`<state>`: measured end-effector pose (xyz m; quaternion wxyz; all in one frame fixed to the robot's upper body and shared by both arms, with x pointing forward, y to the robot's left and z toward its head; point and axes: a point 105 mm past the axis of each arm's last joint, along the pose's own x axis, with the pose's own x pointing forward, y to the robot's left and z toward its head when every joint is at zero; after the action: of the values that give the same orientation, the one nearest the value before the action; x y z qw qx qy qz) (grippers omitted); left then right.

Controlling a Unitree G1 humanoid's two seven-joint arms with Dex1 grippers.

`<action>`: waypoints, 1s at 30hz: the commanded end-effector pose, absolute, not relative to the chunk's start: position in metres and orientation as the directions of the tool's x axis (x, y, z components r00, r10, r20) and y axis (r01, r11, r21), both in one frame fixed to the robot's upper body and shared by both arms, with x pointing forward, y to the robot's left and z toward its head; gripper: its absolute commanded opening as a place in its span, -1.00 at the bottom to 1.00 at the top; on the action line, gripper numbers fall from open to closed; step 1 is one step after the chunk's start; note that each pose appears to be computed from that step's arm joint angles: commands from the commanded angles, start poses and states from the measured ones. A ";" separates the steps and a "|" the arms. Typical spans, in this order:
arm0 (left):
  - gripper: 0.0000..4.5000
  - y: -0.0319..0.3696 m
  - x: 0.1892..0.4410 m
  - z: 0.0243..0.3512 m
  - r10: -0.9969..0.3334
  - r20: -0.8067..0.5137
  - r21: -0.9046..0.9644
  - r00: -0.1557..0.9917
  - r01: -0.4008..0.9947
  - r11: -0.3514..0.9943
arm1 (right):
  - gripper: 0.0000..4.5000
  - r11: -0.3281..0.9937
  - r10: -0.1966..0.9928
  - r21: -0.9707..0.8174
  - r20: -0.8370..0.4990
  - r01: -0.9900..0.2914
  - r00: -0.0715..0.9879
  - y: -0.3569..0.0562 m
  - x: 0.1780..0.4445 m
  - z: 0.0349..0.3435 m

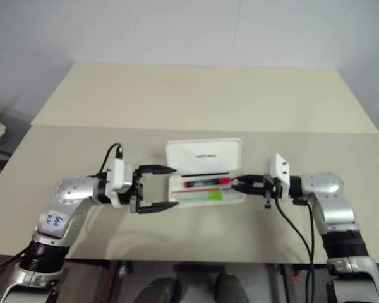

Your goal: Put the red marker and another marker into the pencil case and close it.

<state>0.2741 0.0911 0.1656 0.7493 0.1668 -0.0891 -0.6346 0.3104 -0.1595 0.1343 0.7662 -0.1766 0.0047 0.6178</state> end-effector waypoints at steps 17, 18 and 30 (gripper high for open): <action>0.85 0.092 0.271 0.179 -0.975 -0.067 0.411 0.210 0.896 0.164 | -0.83 0.052 0.951 -0.245 -0.282 -0.968 0.123 -0.164 0.313 0.113; 0.85 0.092 0.270 0.179 -0.975 -0.068 0.412 0.209 0.896 0.164 | -0.67 0.049 0.951 -0.253 -0.285 -0.966 0.123 -0.165 0.313 0.113; 0.85 0.092 0.268 0.181 -0.975 -0.068 0.410 0.209 0.897 0.164 | 0.99 0.013 0.969 -0.330 -0.230 -0.944 0.093 -0.157 0.312 0.133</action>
<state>0.2735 0.0918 0.1700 0.7588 0.1748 -0.0838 -0.6218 0.3172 -0.1608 0.1165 0.7311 -0.1949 0.0019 0.6538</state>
